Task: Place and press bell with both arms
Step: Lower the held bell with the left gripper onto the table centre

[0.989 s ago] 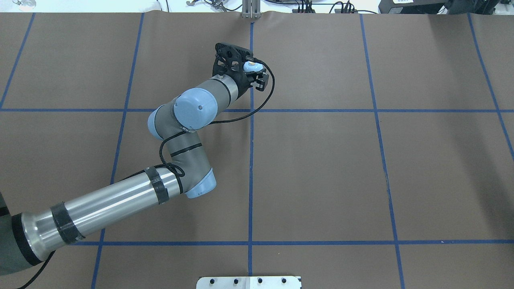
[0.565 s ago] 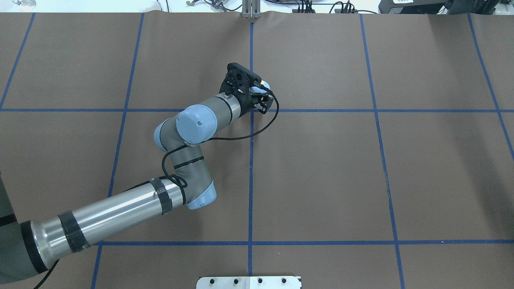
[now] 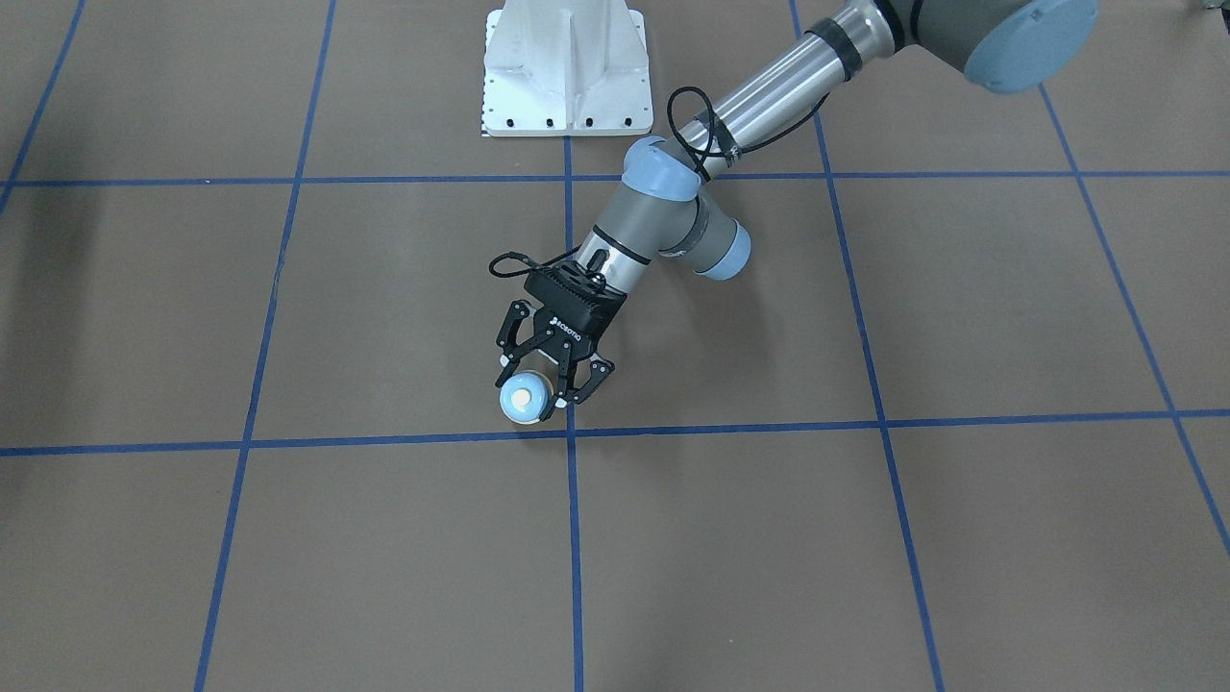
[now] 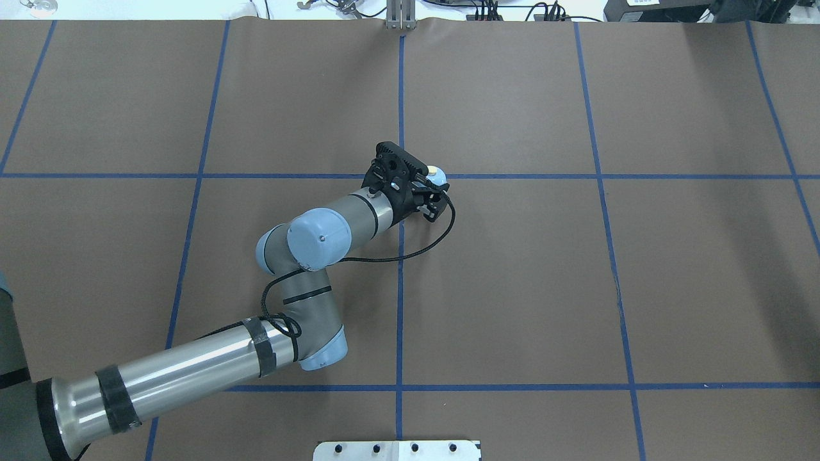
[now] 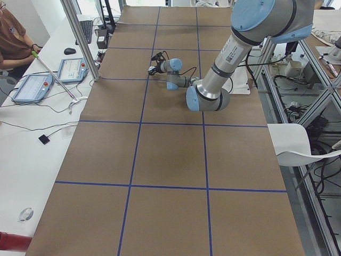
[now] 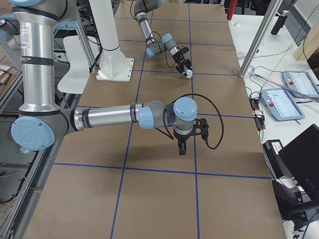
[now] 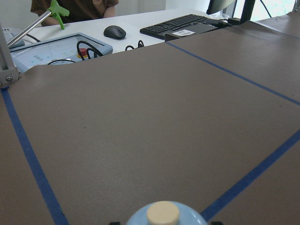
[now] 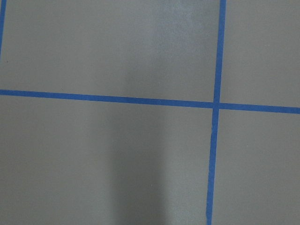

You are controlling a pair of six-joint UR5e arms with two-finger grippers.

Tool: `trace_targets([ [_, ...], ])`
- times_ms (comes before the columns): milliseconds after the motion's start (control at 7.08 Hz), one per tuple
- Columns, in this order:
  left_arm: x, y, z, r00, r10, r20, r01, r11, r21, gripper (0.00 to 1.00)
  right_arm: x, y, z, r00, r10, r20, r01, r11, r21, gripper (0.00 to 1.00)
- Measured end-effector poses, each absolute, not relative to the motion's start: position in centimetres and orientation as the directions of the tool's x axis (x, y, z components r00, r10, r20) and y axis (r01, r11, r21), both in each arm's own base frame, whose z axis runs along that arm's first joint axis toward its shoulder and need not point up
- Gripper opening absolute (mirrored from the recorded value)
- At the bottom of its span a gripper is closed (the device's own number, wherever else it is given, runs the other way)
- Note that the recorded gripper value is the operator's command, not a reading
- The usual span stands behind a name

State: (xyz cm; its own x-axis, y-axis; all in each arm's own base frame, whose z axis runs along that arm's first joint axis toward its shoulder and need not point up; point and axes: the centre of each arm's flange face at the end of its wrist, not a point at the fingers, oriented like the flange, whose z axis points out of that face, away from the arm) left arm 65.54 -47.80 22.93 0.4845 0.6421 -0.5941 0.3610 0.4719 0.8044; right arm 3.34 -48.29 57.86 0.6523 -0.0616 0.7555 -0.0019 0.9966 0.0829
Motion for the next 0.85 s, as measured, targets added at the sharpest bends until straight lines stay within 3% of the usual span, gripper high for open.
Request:
trace_targets([
  [848,64.5,-45.3,23.4,0.441,0.661,-0.607,0.365,0.485,0.795,0.0,3.3,-48.3,58.0,0.657,-0.062,0.752,0.0,0.997,0.083,1.0],
])
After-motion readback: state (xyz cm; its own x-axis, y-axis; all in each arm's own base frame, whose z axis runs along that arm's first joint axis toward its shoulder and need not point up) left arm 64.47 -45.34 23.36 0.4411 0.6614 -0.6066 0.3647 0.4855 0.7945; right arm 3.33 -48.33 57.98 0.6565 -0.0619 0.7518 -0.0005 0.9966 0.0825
